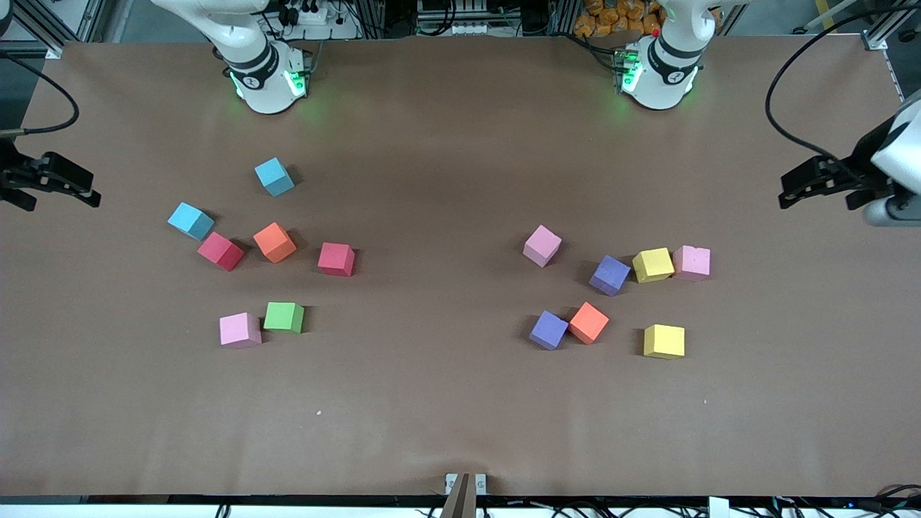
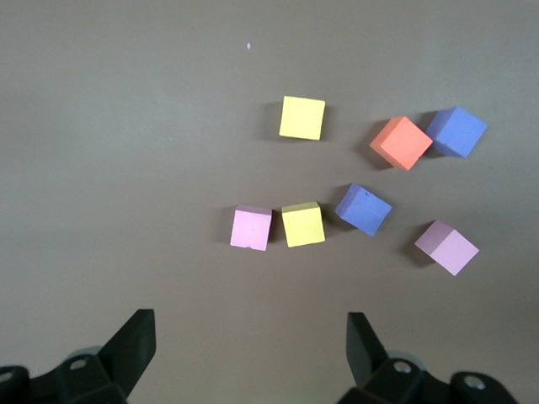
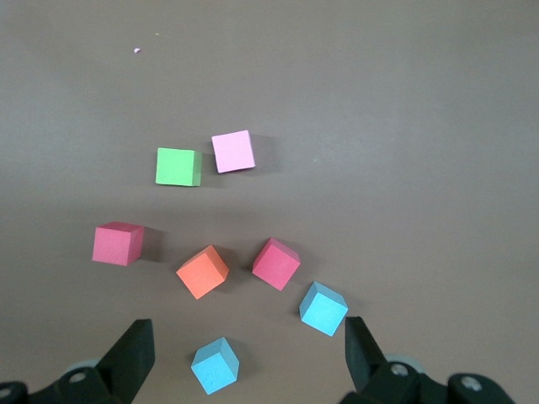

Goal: Form number 2 with 11 blocks

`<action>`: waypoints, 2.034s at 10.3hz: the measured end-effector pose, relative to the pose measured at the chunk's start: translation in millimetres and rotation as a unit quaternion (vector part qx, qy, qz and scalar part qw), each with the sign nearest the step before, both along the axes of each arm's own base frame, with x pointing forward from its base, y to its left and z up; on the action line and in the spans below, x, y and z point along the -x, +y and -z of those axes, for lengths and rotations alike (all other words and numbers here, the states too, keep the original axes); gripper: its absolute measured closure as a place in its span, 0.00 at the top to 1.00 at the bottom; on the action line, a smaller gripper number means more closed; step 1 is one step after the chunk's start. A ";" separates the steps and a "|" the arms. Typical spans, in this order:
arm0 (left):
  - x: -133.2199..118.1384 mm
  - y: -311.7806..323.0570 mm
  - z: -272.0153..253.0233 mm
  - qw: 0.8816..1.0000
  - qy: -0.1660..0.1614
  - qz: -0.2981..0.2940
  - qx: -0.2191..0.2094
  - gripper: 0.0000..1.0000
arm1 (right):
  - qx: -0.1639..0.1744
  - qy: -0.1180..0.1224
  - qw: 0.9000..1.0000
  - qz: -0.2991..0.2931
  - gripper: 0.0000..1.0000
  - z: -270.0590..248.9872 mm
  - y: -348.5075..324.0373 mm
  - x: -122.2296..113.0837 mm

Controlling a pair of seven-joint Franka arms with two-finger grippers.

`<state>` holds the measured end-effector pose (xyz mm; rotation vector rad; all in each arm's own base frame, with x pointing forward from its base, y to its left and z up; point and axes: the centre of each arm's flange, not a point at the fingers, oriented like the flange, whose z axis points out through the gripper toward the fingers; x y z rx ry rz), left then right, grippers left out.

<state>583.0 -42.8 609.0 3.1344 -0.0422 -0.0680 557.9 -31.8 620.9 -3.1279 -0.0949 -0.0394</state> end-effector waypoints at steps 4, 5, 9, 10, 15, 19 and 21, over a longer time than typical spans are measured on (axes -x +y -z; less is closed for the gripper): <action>-4.1 -97.0 72.4 0.998 0.040 -0.036 0.015 1.00 | 0.000 0.000 1.000 -0.003 1.00 -0.3 3.3 0.2; 4.9 -129.9 85.8 0.997 0.047 -0.058 0.010 1.00 | 0.000 0.000 1.000 -0.003 1.00 0.0 3.3 0.1; 32.1 -176.0 158.4 0.990 0.064 -0.121 -0.007 1.00 | 0.000 0.003 1.000 -0.005 1.00 4.3 5.4 0.0; 39.2 -179.4 176.6 0.987 0.073 -0.143 -0.010 1.00 | 0.000 0.004 1.000 -0.006 1.00 4.5 7.2 -0.1; 52.2 -220.3 232.8 0.944 0.093 -0.317 -0.013 1.00 | 0.000 0.006 1.000 -0.017 1.00 18.9 19.1 -5.6; 60.8 -244.9 279.3 0.917 0.082 -0.391 -0.002 1.00 | -0.003 0.008 0.999 -0.043 1.00 69.9 51.5 -18.1; 63.9 -269.9 296.5 0.906 0.068 -0.417 0.019 1.00 | -0.008 0.015 0.999 -0.047 1.00 92.6 58.4 -25.7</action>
